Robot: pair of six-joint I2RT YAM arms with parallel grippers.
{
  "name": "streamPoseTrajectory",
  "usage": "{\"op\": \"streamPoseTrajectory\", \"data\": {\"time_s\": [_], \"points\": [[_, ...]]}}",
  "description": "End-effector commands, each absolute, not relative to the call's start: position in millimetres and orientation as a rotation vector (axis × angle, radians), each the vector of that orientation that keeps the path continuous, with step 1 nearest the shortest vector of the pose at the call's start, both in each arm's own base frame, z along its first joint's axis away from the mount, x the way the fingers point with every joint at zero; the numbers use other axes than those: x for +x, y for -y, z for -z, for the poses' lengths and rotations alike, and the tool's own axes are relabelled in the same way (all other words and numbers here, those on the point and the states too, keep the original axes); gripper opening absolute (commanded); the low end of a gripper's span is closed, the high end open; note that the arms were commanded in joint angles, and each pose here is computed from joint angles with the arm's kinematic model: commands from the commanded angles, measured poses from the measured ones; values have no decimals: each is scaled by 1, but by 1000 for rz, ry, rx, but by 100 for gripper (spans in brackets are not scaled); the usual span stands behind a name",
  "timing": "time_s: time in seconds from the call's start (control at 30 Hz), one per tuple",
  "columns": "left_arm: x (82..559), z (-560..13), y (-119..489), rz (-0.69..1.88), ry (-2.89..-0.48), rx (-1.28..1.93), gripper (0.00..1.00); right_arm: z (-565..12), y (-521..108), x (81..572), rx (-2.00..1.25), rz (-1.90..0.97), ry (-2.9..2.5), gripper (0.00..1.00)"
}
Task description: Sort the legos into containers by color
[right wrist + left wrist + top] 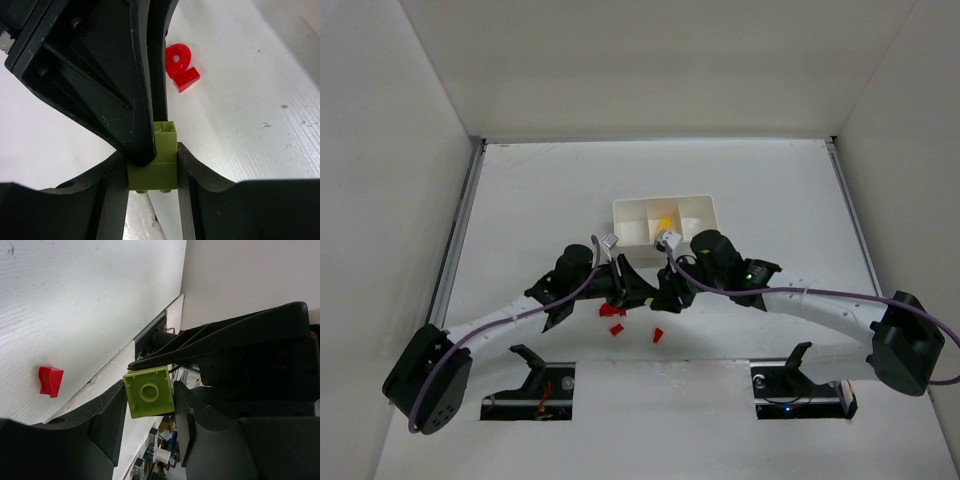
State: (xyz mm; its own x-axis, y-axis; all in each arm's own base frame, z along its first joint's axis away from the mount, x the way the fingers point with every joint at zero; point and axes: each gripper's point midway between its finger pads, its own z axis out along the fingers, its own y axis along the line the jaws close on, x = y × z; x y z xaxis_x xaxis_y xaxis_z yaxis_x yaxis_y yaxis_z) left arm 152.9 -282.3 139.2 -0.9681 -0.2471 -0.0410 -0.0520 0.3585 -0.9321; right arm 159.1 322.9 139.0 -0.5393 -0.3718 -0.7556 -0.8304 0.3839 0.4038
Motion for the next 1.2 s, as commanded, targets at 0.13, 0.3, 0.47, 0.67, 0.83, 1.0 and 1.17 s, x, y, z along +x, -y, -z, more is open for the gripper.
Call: {"op": "streamPoseTrajectory", "data": {"time_s": [0.13,0.3,0.47,0.67,0.83,1.0,1.17], "points": [[146,-155,291,1750,-2421,-162,17,-176,-333,184,-989,-1007,-1951,36],[156,-167,291,1771,-2347,-183,14,-178,-332,189,-967,-977,-1940,41],[155,-172,296,1844,-2325,-210,12,-171,-329,201,-935,-862,-1967,46],[160,-170,296,1851,-2305,-254,11,-175,-330,198,-930,-841,-1941,62],[167,-171,296,1853,-2280,-276,11,-183,-323,200,-905,-809,-1923,75],[185,-170,286,1798,-2222,-357,11,-206,-308,199,-844,-799,-1852,92],[206,-172,275,1728,-2150,-442,11,-223,-290,202,-698,-806,-1791,93]]}}
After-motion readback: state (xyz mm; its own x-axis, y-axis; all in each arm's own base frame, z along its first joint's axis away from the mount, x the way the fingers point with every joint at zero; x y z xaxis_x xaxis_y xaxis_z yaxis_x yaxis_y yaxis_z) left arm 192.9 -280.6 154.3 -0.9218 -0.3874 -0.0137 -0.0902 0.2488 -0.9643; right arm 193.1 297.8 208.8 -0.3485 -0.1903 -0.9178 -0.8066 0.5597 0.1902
